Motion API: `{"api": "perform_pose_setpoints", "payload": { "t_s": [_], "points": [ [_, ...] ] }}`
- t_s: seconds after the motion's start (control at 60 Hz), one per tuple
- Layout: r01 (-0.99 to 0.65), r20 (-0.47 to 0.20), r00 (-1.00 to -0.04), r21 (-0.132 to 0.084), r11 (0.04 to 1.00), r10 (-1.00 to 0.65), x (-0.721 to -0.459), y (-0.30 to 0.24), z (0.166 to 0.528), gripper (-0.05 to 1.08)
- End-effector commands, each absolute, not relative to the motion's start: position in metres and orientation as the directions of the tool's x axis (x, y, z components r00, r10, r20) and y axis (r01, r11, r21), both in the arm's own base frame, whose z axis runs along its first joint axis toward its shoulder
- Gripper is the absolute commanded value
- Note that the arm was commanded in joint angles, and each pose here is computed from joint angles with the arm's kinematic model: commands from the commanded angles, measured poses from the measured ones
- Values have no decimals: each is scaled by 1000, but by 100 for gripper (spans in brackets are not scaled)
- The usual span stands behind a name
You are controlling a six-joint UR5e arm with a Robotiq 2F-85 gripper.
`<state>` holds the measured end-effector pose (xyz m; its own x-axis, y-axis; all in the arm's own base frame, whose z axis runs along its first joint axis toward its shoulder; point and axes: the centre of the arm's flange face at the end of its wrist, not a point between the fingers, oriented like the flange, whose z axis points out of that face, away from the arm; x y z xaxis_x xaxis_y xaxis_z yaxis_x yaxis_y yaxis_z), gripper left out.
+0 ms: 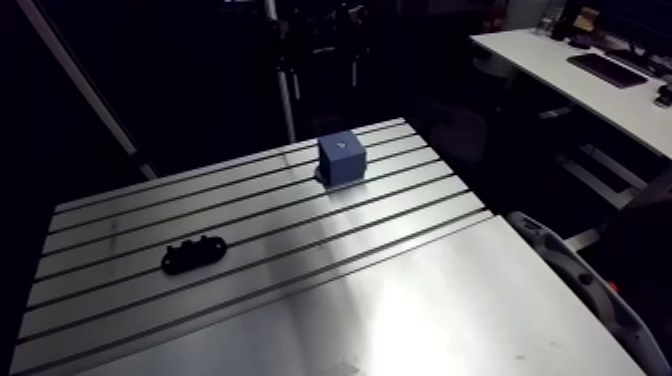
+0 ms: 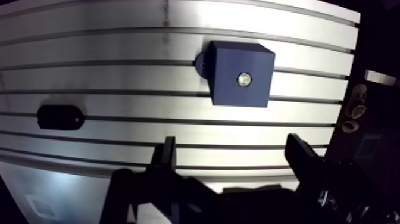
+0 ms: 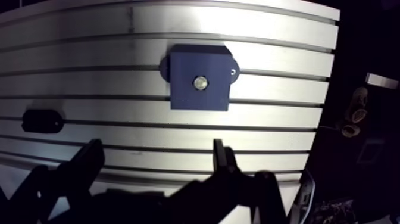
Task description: Pick up the M10 bolt and insert it into the hex recess until seated.
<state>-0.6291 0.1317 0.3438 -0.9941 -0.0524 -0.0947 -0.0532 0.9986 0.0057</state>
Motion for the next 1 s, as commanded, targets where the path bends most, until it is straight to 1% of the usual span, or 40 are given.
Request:
{"api": "perform_pose_setpoints", "payload": {
  "t_s": [0.017, 0.033, 0.117, 0.133, 0.217, 0.267, 0.3, 0.317, 0.333, 0.35, 0.367, 0.383, 0.4, 0.417, 0.45, 0.467, 0.483, 0.5, 0.517, 0.533, 0.55, 0.633, 0.65, 0.667, 0.683, 0.717, 0.833, 0.95, 1.0],
  "points": [
    [-21, -97, -995, 17, 1000, -19, -610, 63, 398, 1],
    [-17, -88, -996, 24, 1000, -14, -608, 52, 404, 1],
    [-1, -64, -998, 31, 1000, 1, -602, 37, 419, 1],
    [12, -52, -999, 36, 999, 14, -598, 34, 426, 1],
    [56, -14, -998, 37, 998, 56, -588, 24, 448, 1],
    [56, -8, -998, 37, 998, 56, -586, 18, 453, 1],
    [32, -15, -999, 30, 999, 33, -581, 1, 455, 1],
    [32, -15, -999, 30, 999, 33, -581, 1, 455, 1],
    [18, -25, -1000, 23, 1000, 19, -579, -9, 455, 1],
    [18, -25, -1000, 23, 1000, 19, -579, -9, 455, 1],
    [5, -36, -999, 14, 1000, 6, -577, -17, 454, 1],
    [5, -36, -999, 14, 1000, 6, -577, -17, 454, 1],
    [-4, -45, -999, 4, 1000, -4, -575, -23, 453, 1],
    [-4, -45, -999, 4, 1000, -4, -575, -23, 453, 1],
    [-8, -58, -998, -15, 1000, -8, -573, -27, 451, 1],
    [-8, -58, -998, -15, 1000, -8, -573, -27, 451, 1],
    [-15, -65, -998, -25, 1000, -17, -571, -29, 450, 1],
    [-15, -65, -998, -25, 1000, -17, -571, -29, 450, 1],
    [-21, -66, -998, -32, 999, -23, -568, -33, 453, 1],
    [-21, -66, -998, -32, 999, -23, -568, -33, 453, 1],
    [-29, -65, -997, -38, 999, -32, -565, -39, 456, 1],
    [-45, -60, -997, -37, 998, -47, -559, -49, 459, 1],
    [-50, -63, -997, -32, 998, -52, -555, -53, 458, 1],
    [-50, -63, -997, -32, 998, -52, -555, -53, 458, 1],
    [-55, -63, -996, -26, 998, -57, -552, -56, 459, 1],
    [-60, -62, -996, -24, 998, -62, -550, -60, 459, 1],
    [-98, -49, -994, -25, 995, -99, -543, -79, 463, 1],
    [-118, -40, -992, -25, 993, -119, -542, -88, 466, 1],
    [-129, -27, -991, -22, 991, -130, -538, -94, 472, 1]
  ]
}}
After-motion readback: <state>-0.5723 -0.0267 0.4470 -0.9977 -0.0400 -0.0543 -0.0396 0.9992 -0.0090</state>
